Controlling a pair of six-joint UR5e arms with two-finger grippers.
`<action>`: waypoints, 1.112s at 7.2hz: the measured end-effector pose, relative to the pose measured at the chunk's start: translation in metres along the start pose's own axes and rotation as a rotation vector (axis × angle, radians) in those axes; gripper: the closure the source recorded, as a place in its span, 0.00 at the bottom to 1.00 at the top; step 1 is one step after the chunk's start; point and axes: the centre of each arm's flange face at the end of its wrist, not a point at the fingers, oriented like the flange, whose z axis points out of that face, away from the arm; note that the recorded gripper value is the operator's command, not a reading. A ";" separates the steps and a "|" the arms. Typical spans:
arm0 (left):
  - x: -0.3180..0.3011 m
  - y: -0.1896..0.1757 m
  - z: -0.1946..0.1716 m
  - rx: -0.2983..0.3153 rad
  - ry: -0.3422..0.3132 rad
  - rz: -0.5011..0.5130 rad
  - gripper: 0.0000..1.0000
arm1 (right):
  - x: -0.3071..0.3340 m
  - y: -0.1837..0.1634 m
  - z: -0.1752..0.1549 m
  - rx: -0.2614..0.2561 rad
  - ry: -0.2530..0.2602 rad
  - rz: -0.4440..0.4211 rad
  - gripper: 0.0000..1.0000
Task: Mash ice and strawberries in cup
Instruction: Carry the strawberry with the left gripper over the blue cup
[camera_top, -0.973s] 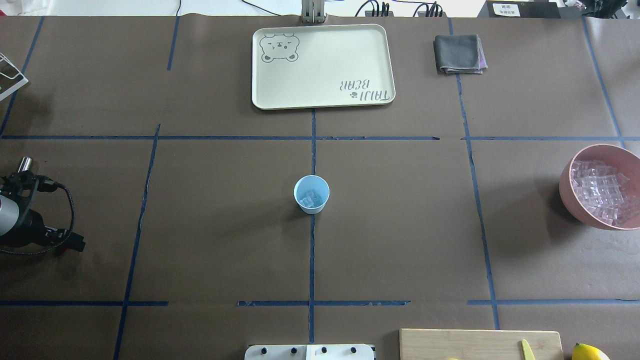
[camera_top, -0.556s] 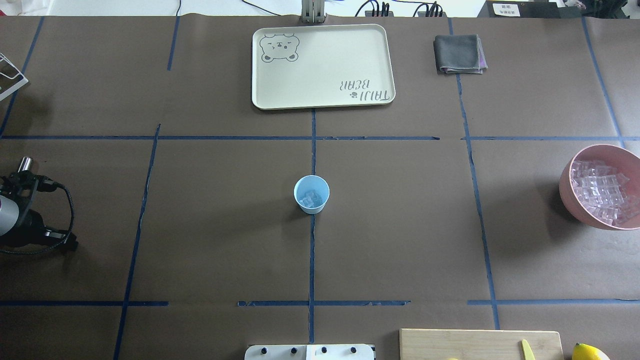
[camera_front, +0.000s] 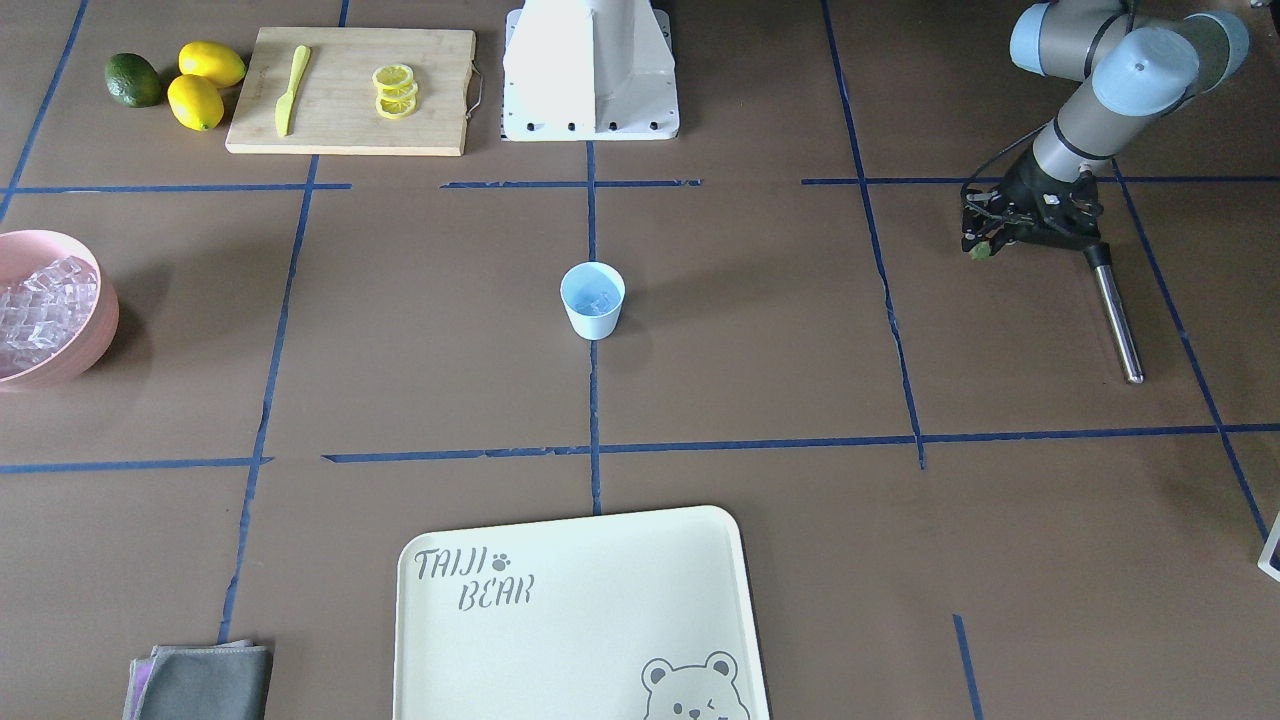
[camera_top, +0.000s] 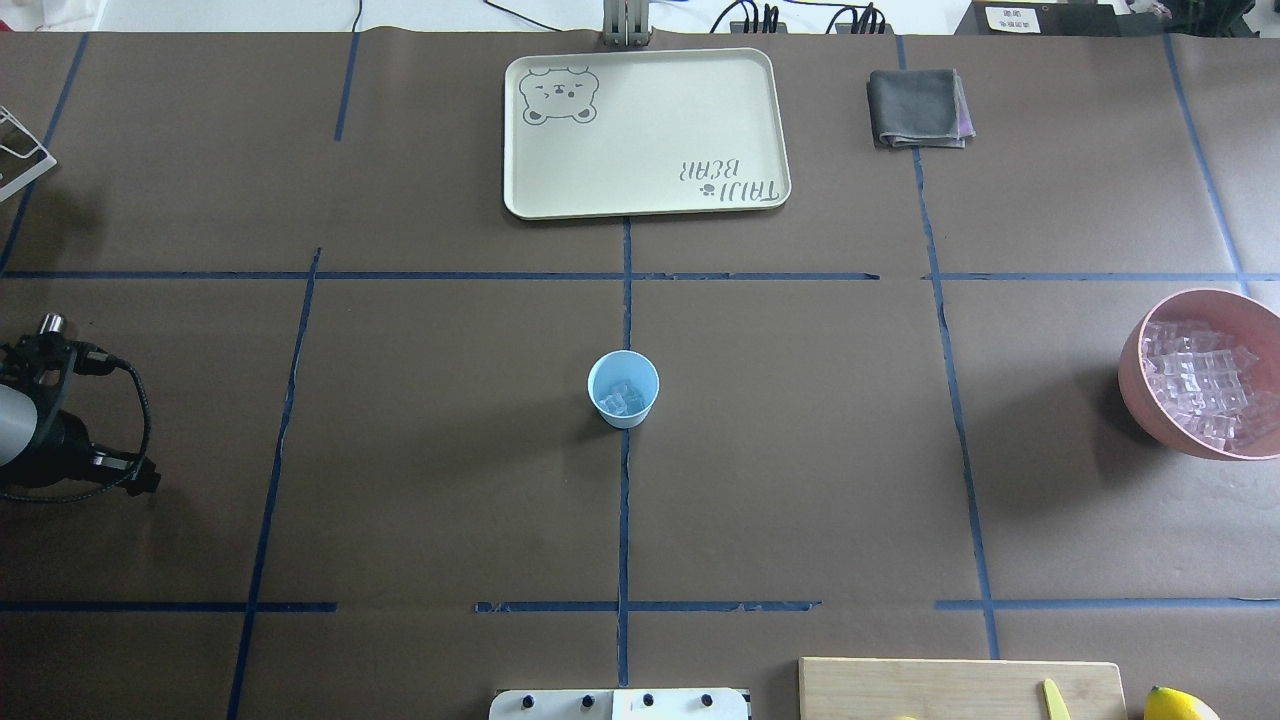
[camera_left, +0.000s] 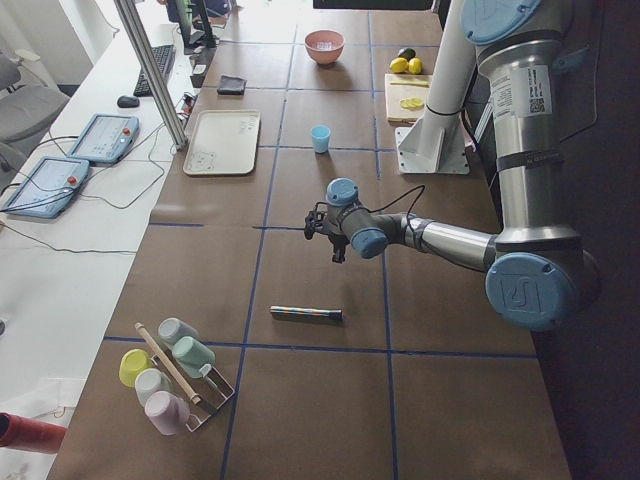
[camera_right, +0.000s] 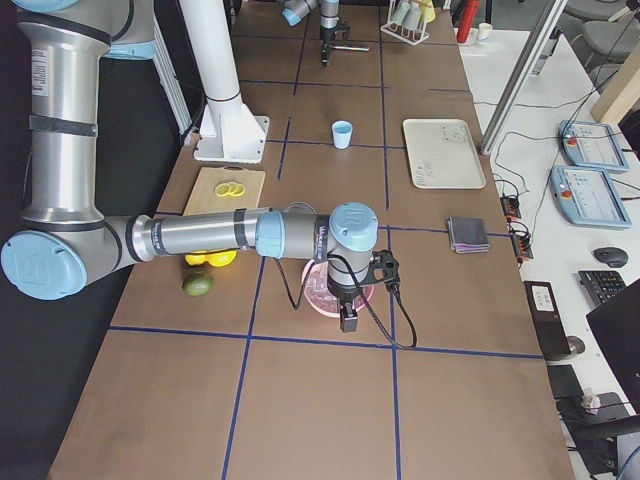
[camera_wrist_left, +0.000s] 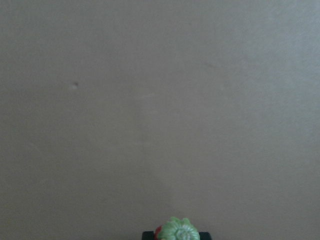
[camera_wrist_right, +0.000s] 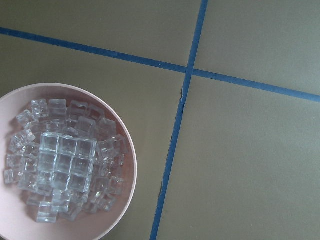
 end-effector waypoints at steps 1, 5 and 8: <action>0.020 -0.019 -0.012 0.051 0.025 0.015 1.00 | 0.000 0.000 0.000 0.001 0.000 -0.001 0.01; 0.148 -0.106 -0.058 0.167 0.129 0.086 1.00 | -0.001 0.000 -0.001 0.003 0.000 -0.002 0.01; 0.275 -0.151 -0.092 0.133 0.050 -0.011 1.00 | -0.003 -0.001 -0.003 0.007 -0.002 -0.006 0.01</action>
